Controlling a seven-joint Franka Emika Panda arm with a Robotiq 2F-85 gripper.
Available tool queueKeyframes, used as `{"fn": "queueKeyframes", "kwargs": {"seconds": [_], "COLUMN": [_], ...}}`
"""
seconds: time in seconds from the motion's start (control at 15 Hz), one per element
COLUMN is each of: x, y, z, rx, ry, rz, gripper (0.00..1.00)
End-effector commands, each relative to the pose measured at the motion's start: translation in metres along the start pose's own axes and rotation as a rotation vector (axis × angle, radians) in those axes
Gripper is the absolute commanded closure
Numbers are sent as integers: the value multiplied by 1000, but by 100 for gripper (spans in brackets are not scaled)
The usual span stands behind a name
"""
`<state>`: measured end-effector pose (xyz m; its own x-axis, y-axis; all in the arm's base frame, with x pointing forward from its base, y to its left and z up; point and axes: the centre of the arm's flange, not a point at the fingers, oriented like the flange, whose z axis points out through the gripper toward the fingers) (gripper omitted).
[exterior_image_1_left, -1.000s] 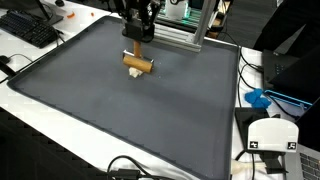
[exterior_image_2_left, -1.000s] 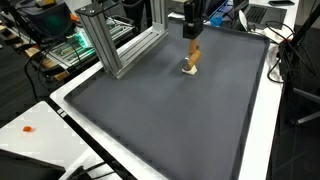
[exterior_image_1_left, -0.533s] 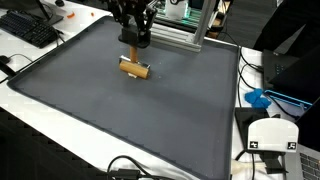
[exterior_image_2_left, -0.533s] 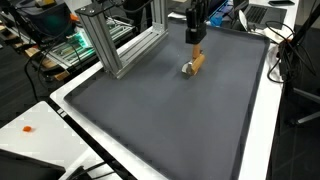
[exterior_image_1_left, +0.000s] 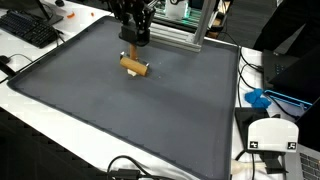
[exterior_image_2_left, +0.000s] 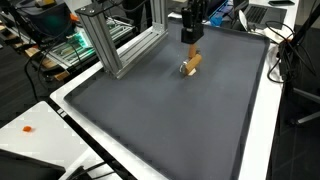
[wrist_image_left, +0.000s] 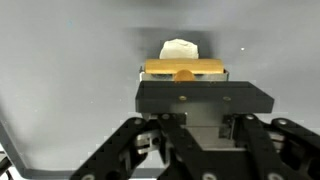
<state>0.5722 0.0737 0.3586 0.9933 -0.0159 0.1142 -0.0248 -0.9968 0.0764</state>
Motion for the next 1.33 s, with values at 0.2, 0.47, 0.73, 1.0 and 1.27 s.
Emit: {"fn": "queueKeyframes", "kwargs": {"seconds": [0.2, 0.47, 0.73, 1.0, 1.27], "x": [-13, -17, -21, -25, -27], "y": [2, 3, 2, 1, 0], "z": [5, 5, 5, 10, 11], "rx": [-22, -23, -28, -28, -28], "ry": [-80, -108, -138, -150, -157], "rz": [20, 10, 9, 13, 25], "gripper": [78, 78, 78, 78, 78]}}
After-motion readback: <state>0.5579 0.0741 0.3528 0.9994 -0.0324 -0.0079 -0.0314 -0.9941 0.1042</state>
